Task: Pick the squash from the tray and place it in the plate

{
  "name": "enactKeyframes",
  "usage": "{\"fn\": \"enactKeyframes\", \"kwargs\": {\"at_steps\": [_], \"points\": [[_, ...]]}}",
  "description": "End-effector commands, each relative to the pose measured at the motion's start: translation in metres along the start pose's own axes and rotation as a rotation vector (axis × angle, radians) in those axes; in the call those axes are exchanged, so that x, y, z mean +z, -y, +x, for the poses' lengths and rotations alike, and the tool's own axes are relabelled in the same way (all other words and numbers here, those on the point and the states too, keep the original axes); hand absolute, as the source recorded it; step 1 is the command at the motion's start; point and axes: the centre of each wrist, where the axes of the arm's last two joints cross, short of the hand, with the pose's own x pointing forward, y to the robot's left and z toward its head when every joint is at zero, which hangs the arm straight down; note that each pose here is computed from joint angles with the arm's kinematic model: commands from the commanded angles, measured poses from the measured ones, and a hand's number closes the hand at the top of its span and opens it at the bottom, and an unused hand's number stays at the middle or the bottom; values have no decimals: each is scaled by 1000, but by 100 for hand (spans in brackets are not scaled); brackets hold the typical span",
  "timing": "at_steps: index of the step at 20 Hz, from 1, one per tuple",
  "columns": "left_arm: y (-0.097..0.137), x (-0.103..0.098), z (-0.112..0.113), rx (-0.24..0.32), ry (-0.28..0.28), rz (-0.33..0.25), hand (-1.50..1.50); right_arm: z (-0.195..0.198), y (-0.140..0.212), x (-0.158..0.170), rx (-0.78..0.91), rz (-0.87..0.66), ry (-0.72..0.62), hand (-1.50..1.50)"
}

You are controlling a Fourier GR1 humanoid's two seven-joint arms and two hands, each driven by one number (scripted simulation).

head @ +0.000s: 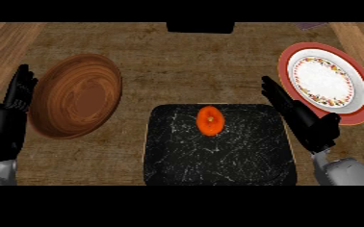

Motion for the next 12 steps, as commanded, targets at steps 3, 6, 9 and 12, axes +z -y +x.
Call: {"fn": "enactKeyframes", "kwargs": {"at_steps": [3, 6, 9, 12], "points": [[20, -3, -10, 65, -125, -34, 0, 18, -14, -15, -101, -186, 157, 150], [29, -7, -20, 126, -237, -107, 0, 22, -29, -22, -141, -375, 252, 150], [32, 8, -24, 158, -292, -121, 0, -2, 21, 1, 241, -689, 141, -150], [47, 6, -26, 170, -294, -139, 0, -19, -51, 3, 73, -773, 267, -150]]}}
